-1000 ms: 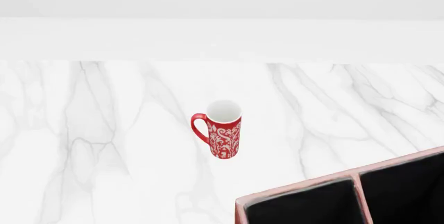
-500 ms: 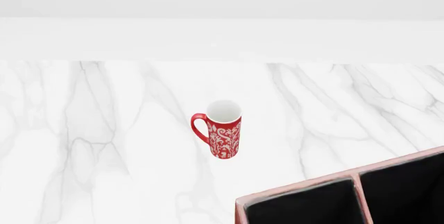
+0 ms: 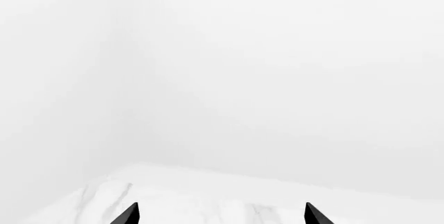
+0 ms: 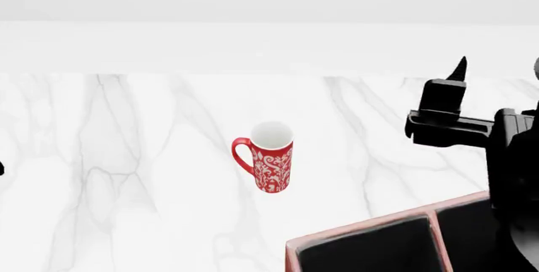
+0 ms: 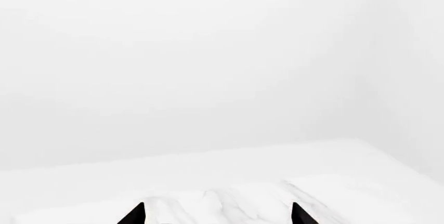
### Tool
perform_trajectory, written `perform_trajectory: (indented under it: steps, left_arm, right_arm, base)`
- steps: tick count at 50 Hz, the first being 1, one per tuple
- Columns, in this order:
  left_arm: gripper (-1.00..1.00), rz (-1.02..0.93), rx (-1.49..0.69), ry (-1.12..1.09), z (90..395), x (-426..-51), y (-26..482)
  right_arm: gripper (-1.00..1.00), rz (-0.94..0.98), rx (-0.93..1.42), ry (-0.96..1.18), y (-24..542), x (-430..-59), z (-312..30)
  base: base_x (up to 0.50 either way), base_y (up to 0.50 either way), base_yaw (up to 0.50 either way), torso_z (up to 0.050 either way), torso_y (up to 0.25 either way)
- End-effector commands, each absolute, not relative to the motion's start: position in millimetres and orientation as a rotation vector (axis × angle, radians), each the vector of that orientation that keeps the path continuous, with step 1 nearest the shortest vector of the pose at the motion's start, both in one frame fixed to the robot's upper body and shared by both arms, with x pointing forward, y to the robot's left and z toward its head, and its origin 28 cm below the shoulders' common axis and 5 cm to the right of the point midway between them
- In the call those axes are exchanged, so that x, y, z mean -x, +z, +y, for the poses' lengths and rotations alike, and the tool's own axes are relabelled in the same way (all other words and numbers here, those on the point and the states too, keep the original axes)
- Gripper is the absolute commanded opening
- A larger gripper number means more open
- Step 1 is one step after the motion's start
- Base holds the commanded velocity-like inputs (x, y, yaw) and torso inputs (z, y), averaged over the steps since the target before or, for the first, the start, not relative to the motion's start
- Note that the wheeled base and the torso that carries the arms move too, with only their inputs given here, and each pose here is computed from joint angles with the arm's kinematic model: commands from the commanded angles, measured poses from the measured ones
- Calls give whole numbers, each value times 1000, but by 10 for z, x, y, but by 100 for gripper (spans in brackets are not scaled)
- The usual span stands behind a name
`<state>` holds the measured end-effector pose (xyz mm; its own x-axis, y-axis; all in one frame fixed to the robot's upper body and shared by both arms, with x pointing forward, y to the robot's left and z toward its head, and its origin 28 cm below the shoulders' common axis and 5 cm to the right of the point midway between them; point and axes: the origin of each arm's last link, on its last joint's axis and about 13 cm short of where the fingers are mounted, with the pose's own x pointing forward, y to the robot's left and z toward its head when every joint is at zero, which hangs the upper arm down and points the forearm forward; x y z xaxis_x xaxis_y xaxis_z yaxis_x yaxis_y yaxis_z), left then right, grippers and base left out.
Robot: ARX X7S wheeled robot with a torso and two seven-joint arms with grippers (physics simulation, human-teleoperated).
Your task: Pick up the book and place it in the right compartment of the caddy.
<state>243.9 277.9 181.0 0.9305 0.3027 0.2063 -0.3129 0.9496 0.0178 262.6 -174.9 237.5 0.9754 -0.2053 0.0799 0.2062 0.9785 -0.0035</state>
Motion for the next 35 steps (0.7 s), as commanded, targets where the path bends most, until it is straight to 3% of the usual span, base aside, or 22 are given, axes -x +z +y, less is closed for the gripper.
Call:
perform_trajectory:
  steps: [1,18,35]
  left_arm:
    - [100,-218,-79,96,2317,-2677,1881]
    - [100,-234,-59,-73,1949,-2715,1904]
    - [100,-258,-59,-121,1834,-2683,1967]
  right_arm:
    - [100,-102,-7,-57,2384,-2765,-1421]
    - [100,-78,-19,64,2264,-2872,-1134]
    - [100,-78,3,143,2241,-2835,-960]
  base:
    - [0,0,0,0,0]
    - [0,0,0,0,0]
    - [0,0,0,0,0]
